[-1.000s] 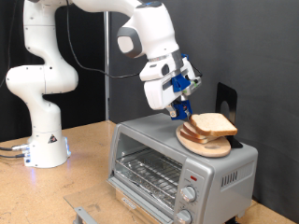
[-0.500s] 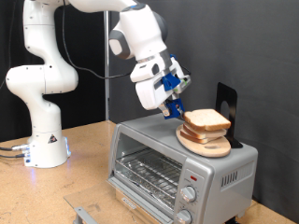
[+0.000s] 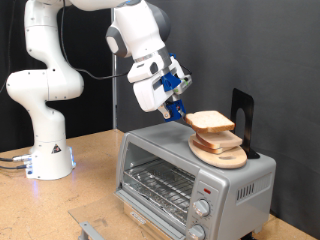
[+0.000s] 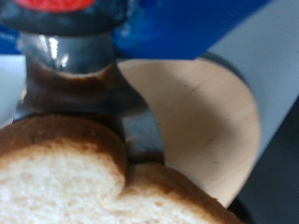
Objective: Make a piece of toast with the oven
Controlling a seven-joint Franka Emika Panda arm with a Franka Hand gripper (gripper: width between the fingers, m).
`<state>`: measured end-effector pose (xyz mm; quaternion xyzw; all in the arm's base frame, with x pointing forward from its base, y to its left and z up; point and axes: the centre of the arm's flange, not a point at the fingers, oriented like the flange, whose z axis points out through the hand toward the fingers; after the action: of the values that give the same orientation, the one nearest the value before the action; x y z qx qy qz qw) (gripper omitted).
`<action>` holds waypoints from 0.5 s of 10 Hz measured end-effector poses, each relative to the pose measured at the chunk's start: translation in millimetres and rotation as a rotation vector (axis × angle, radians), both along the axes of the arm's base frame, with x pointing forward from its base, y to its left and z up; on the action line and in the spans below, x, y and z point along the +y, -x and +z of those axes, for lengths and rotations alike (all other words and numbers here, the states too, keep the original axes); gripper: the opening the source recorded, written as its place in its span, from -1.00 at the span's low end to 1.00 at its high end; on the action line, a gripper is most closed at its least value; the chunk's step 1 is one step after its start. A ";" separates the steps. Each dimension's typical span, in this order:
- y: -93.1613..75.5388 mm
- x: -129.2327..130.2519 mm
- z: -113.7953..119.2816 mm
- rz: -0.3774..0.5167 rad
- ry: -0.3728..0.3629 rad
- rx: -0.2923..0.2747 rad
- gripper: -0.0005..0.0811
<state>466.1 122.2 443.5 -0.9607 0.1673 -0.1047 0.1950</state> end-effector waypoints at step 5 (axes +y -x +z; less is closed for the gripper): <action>25.6 -68.4 4.1 0.252 -0.029 -0.002 0.19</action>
<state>440.5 53.8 447.6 -0.9711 0.0463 -0.0779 0.2209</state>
